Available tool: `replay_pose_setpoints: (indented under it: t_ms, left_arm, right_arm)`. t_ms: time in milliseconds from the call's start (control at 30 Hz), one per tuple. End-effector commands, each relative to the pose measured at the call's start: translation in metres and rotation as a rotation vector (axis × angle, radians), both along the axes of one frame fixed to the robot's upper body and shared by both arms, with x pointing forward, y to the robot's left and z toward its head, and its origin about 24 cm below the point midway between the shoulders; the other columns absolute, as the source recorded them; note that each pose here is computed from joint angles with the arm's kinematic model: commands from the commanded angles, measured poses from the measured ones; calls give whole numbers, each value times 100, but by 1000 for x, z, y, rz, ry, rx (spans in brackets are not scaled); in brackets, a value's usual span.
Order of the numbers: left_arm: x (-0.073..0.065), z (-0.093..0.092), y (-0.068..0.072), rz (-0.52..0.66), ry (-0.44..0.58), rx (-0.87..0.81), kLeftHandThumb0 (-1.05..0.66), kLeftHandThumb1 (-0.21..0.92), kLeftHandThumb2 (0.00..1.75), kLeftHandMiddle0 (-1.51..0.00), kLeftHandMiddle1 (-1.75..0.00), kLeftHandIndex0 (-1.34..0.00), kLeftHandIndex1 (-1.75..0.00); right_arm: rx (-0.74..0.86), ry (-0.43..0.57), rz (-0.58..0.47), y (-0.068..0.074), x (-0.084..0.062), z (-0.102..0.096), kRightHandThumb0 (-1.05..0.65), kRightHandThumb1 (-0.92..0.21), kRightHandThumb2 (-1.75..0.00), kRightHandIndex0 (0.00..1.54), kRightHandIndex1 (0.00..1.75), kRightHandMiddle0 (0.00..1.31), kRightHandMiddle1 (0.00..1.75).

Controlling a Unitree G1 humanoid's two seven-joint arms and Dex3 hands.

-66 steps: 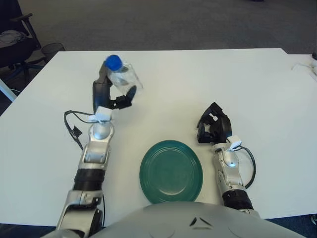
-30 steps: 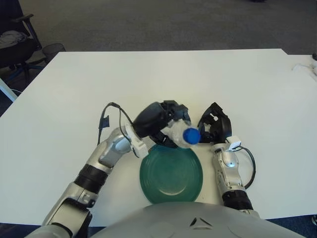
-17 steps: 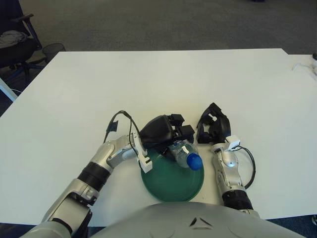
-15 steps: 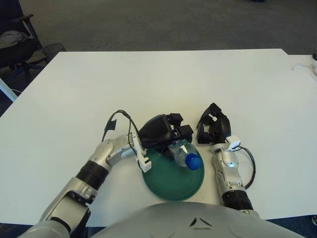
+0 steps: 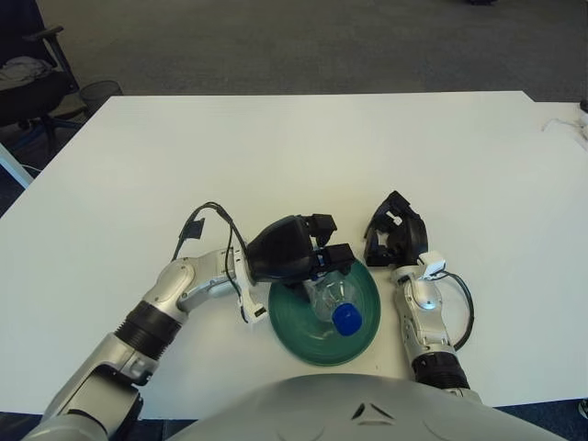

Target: Put the bottle into the plate.

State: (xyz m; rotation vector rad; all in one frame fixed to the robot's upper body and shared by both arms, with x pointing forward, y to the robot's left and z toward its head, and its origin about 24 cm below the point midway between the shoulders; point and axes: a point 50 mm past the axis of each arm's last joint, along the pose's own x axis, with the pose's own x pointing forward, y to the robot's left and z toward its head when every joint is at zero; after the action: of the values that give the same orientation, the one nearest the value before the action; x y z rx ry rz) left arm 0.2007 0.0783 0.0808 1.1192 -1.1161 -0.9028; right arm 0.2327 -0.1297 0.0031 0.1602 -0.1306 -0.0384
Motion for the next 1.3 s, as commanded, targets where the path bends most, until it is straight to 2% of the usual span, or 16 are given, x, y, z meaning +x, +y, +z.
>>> replay_pose_setpoints:
  t_ms: [0,200,333,433,533,633,700,1000,1067,1200,1233,1267]
  left_arm:
    - [-2,1,2,2,10,25,-44,38,131,-141,-175,-120,-175]
    - [-3,2,3,7,30,70,-45,37,131,-140,-175,-119,-175]
    - [-3,20,4,-6,45,118,-44,37,131,-139,-175,-117,-175]
    - [-4,22,4,-9,78,149,-44,37,130,-139,-175,-116,-175]
    - [-6,23,5,-15,113,195,-48,29,136,-132,-175,-83,-174]
    - [-7,25,5,-15,114,223,-49,29,135,-128,-175,-70,-175]
    - [-7,26,6,-12,112,226,-49,29,135,-126,-175,-67,-174]
    - [-8,25,6,-14,113,198,-49,31,130,-123,-175,-64,-171]
    - [-8,27,5,-6,86,165,-48,31,130,-123,-175,-63,-171]
    - [-8,28,5,10,53,93,-49,30,132,-107,-175,-63,-174]
    - [-9,28,4,13,49,80,-31,22,139,-96,-175,-66,-165]
    - [-9,28,4,19,49,65,-25,19,142,-92,-175,-67,-162]
  right_arm:
    - [57,157,-32,3,-24,-34,0,3,-169,89,167,64,175]
    - [55,157,-33,2,-24,-34,0,3,-169,90,167,64,175]
    - [50,159,-29,2,-25,-35,0,4,-169,90,166,65,175]
    - [53,158,-27,2,-25,-35,0,4,-170,91,166,65,175]
    - [61,158,-24,2,-25,-35,0,4,-170,91,166,65,175]
    - [65,159,-23,2,-24,-35,0,4,-170,90,167,65,175]
    - [66,161,-22,3,-24,-35,0,3,-169,90,167,64,175]
    - [49,163,-30,2,-26,-35,0,4,-169,91,164,65,175]
    - [54,164,-26,2,-25,-35,0,4,-169,92,164,65,175]
    - [59,167,-22,2,-25,-35,0,5,-170,91,165,65,175]
    - [59,167,-23,2,-25,-35,0,4,-170,91,166,65,175]
    - [53,167,-24,2,-25,-35,0,4,-170,91,166,65,175]
